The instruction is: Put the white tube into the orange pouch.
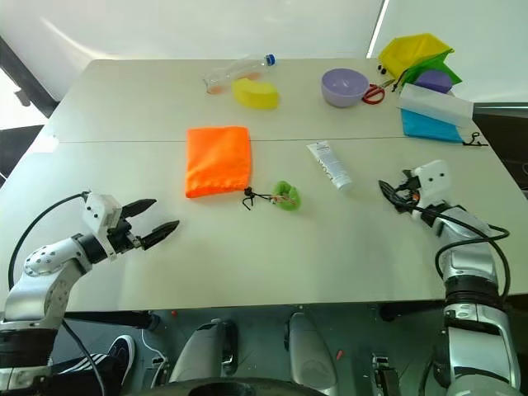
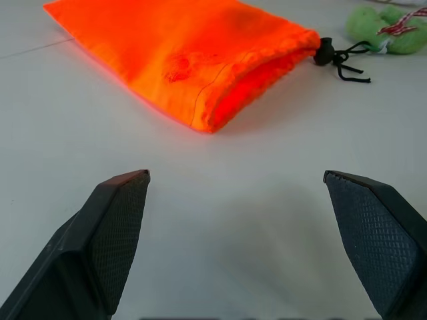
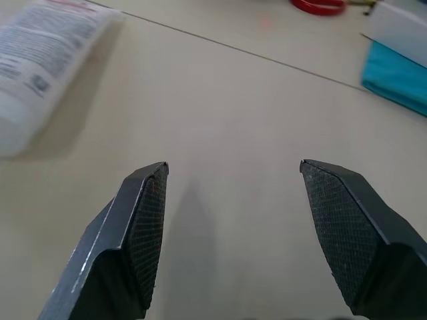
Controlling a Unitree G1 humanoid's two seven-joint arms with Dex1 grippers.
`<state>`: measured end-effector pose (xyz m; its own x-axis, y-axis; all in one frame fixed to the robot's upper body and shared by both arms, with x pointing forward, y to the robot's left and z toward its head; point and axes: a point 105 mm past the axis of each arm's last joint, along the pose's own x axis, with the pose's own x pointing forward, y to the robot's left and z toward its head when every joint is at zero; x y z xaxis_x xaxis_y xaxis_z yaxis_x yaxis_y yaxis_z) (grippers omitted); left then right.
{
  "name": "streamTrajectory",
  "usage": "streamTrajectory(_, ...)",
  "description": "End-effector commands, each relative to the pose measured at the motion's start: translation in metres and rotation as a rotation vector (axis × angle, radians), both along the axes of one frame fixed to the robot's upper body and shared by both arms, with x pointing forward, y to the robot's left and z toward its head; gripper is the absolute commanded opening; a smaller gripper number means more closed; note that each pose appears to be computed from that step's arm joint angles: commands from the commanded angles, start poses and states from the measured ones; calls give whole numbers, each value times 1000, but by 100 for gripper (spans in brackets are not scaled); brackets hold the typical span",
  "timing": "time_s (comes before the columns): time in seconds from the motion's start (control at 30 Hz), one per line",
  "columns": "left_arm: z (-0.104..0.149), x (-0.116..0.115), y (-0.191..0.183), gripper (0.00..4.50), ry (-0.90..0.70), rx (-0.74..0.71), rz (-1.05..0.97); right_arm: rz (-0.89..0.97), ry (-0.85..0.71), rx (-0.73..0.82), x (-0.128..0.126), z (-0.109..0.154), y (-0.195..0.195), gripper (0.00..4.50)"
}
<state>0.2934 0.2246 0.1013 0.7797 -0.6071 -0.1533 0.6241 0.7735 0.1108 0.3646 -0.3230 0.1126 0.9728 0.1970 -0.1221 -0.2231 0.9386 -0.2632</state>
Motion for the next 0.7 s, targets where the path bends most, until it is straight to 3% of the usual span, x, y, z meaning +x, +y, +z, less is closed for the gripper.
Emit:
streamTrajectory(0.03, 14, -2, -1, 446, -65, -9, -2, 7, -66, -13, 3, 18, -2, 328)
streamTrajectory(0.2, 9, 3, 4, 446, -51, 52, 35, 29, -70, -21, 4, 15, 5, 328)
streamTrajectory(0.7, 24, 7, -7, 446, -140, 49, -44, 101, -89, -30, 2, 21, 19, 328)
